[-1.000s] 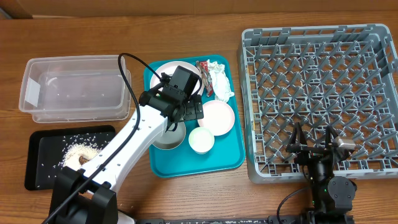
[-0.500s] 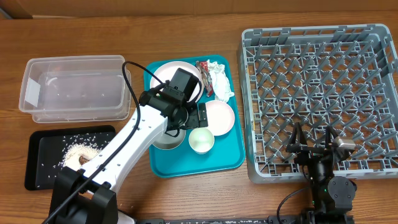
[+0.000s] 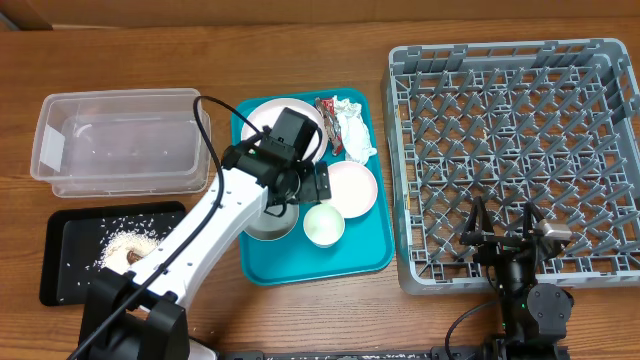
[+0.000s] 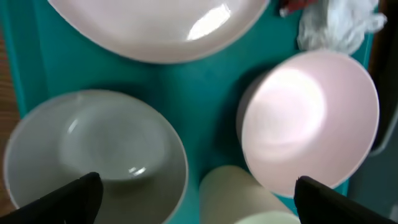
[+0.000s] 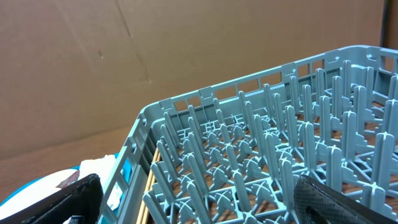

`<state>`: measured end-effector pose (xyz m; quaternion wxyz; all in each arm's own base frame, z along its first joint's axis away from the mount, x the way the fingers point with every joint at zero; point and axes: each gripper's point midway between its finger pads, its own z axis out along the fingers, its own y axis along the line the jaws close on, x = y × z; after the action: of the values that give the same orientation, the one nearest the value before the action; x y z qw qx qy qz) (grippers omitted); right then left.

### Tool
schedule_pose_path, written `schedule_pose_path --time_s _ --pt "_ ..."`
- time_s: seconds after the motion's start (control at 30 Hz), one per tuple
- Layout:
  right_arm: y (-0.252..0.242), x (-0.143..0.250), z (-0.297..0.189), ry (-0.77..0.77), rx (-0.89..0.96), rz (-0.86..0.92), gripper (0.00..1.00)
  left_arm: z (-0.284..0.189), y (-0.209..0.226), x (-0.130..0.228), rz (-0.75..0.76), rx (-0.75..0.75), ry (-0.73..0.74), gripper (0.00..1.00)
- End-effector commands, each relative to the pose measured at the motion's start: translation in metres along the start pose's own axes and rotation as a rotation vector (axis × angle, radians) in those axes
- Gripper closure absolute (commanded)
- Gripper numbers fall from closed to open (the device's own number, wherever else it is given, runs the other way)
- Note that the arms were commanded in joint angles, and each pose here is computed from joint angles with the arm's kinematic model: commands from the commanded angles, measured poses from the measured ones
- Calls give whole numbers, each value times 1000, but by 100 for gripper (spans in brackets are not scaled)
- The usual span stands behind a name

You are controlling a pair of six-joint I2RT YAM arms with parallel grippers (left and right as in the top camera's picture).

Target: Sort waste into correct bins and load items into the dishwasher

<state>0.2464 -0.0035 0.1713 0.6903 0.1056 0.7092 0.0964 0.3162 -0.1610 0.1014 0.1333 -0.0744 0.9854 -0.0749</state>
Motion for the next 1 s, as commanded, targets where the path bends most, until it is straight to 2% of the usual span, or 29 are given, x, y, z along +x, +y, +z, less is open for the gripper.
schedule_pose_path --time_s 0.0,0.37,0.97 --pt "0 2 0 -3 -3 -4 0 -4 13 -23 -24 -73 -99 0" --pt "0 2 0 -3 -3 -4 0 -5 9 -34 -28 -59 -146 0" --pt "0 2 0 -3 -3 -4 0 1 14 -24 -23 -84 -105 0"
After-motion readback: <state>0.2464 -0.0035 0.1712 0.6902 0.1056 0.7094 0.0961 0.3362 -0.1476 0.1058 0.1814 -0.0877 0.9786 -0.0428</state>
